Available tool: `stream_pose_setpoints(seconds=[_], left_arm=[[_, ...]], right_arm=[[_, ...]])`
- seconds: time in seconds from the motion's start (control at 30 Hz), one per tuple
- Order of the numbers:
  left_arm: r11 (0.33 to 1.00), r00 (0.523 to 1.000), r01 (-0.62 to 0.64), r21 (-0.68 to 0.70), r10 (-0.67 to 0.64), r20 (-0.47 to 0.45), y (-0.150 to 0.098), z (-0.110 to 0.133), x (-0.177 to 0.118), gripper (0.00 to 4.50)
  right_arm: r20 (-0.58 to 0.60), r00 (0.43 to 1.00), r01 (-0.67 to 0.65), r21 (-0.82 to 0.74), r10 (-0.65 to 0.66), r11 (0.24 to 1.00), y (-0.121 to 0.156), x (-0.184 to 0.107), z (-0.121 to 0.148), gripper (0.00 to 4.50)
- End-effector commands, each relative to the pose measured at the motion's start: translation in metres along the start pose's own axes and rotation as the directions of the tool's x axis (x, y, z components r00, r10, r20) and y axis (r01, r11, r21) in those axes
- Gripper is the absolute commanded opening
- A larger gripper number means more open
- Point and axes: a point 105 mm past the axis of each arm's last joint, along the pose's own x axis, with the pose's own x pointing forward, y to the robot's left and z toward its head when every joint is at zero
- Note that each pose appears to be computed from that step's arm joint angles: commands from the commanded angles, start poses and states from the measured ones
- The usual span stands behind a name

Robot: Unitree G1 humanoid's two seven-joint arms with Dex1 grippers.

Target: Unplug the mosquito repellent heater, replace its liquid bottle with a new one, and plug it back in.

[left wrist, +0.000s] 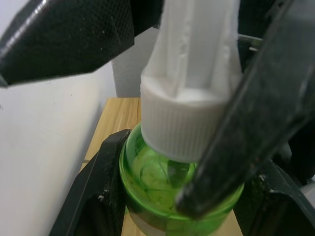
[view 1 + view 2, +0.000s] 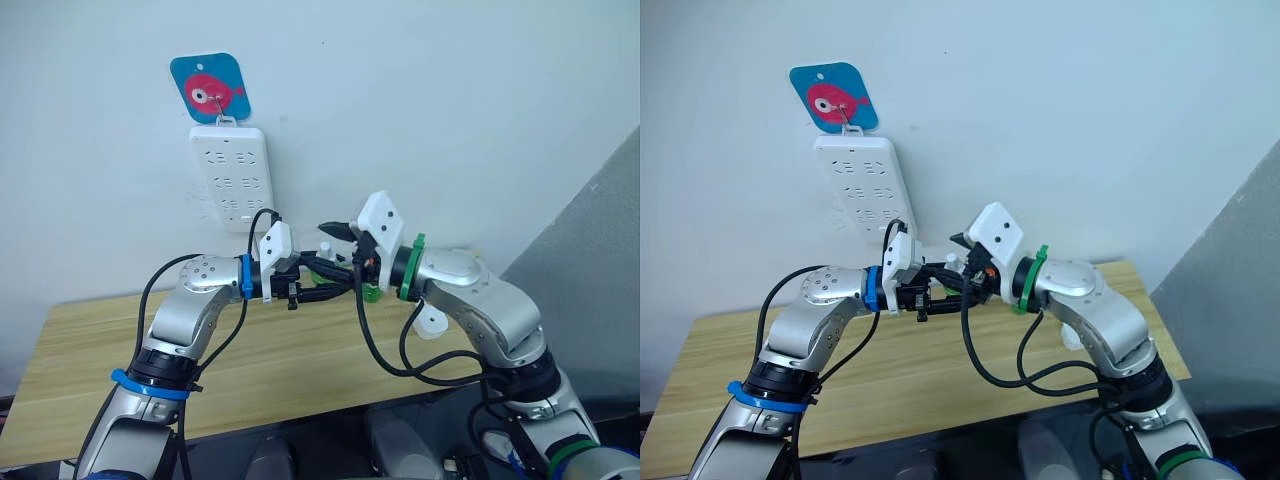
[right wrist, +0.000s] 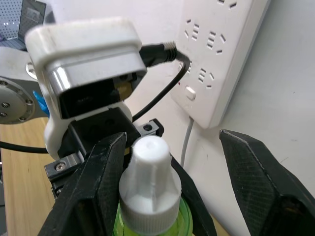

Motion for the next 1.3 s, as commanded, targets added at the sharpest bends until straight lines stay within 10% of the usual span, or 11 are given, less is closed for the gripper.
stream_pose_setpoints(seconds=[0.03,0.5,1.03,1.3], left_arm=[[0.999,1.000,0.017,0.051,-0.018,0.019,-0.004,0.012,0.000,2.32],[0.999,1.000,0.013,0.049,-0.014,0.016,-0.002,0.010,0.000,2.32],[0.999,1.000,0.021,0.049,-0.022,0.014,-0.004,0.010,0.001,2.32],[0.999,1.000,0.015,0.045,-0.016,0.018,-0.004,0.010,0.002,2.32]], right_arm=[[0.005,0.999,0.048,-0.043,-0.047,0.998,-0.013,-0.012,0.006,3.12],[-0.074,0.990,-0.125,-0.016,0.124,0.992,-0.007,-0.061,0.004,3.12],[0.067,0.989,-0.135,0.041,0.132,0.990,0.007,-0.021,0.021,3.12],[0.082,0.983,-0.169,0.049,0.165,0.984,0.010,-0.024,0.027,0.77]])
